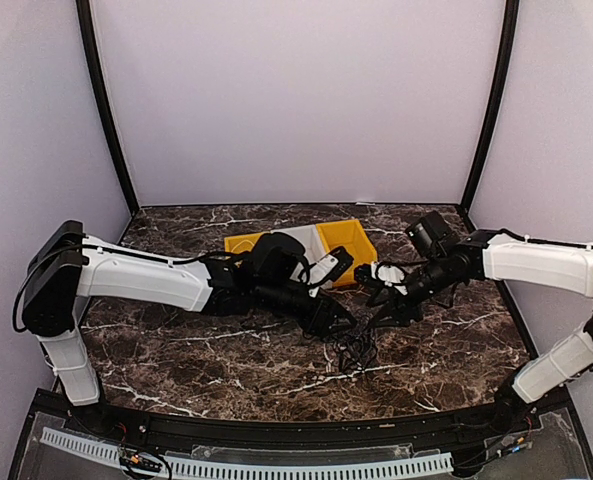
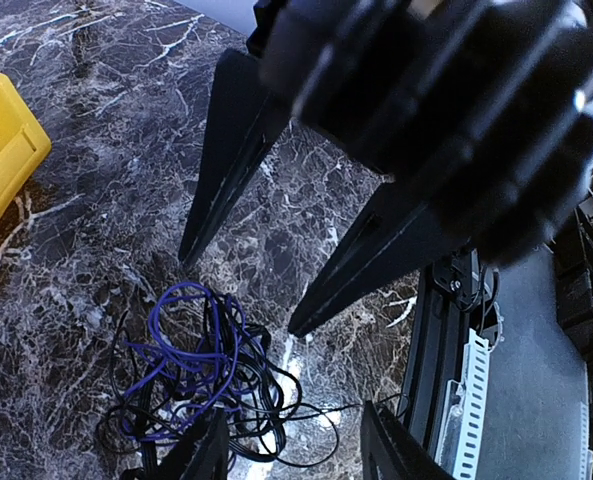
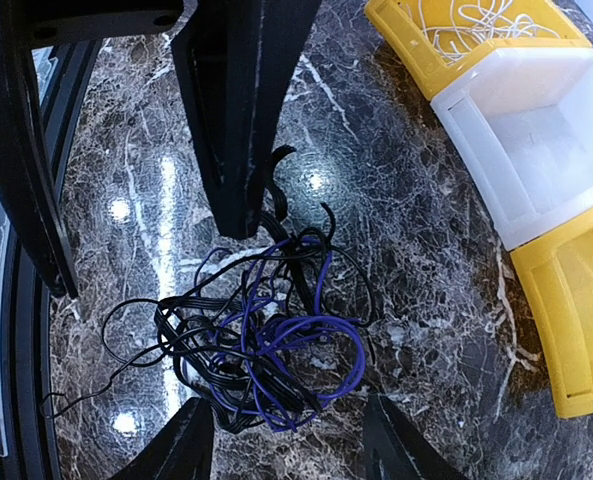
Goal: Untangle the cables
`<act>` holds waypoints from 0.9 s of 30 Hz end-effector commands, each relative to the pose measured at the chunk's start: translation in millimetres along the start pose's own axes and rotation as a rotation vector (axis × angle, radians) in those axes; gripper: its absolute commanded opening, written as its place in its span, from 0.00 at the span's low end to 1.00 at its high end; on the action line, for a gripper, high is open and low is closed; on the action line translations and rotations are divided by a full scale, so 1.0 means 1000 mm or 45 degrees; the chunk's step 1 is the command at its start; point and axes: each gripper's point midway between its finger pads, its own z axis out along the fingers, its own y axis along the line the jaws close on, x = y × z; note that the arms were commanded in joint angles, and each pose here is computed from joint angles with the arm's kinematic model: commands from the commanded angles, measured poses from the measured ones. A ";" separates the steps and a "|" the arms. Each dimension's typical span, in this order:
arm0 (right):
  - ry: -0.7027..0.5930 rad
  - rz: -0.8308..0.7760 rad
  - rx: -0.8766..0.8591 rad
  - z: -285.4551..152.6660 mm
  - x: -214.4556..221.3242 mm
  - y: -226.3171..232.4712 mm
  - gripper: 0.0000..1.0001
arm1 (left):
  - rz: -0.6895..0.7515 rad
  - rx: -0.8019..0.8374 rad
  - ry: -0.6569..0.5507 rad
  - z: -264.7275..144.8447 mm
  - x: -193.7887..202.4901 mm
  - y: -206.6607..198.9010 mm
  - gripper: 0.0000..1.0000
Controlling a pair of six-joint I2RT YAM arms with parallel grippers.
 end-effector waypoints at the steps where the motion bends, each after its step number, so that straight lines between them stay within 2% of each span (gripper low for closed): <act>1: 0.015 -0.059 0.004 0.013 -0.002 -0.002 0.53 | -0.015 -0.023 -0.041 -0.002 -0.006 0.008 0.46; 5: 0.025 -0.082 -0.010 0.021 -0.006 -0.002 0.48 | -0.107 -0.058 -0.049 -0.006 -0.002 0.027 0.45; 8: 0.033 -0.094 -0.018 0.025 -0.009 -0.001 0.33 | -0.201 -0.046 -0.083 -0.012 0.000 0.041 0.41; 12: 0.035 -0.100 -0.010 0.022 -0.010 0.001 0.13 | -0.215 -0.037 -0.104 -0.010 -0.003 0.045 0.40; 16: 0.010 -0.136 0.056 0.011 -0.013 0.002 0.02 | -0.208 -0.022 -0.088 -0.001 -0.004 0.045 0.47; 20: -0.014 -0.164 0.107 0.000 -0.019 0.000 0.00 | -0.195 -0.023 -0.075 0.009 -0.007 0.050 0.50; 27: -0.033 -0.180 0.108 -0.006 -0.030 0.000 0.00 | -0.168 0.013 -0.044 0.030 -0.012 0.053 0.43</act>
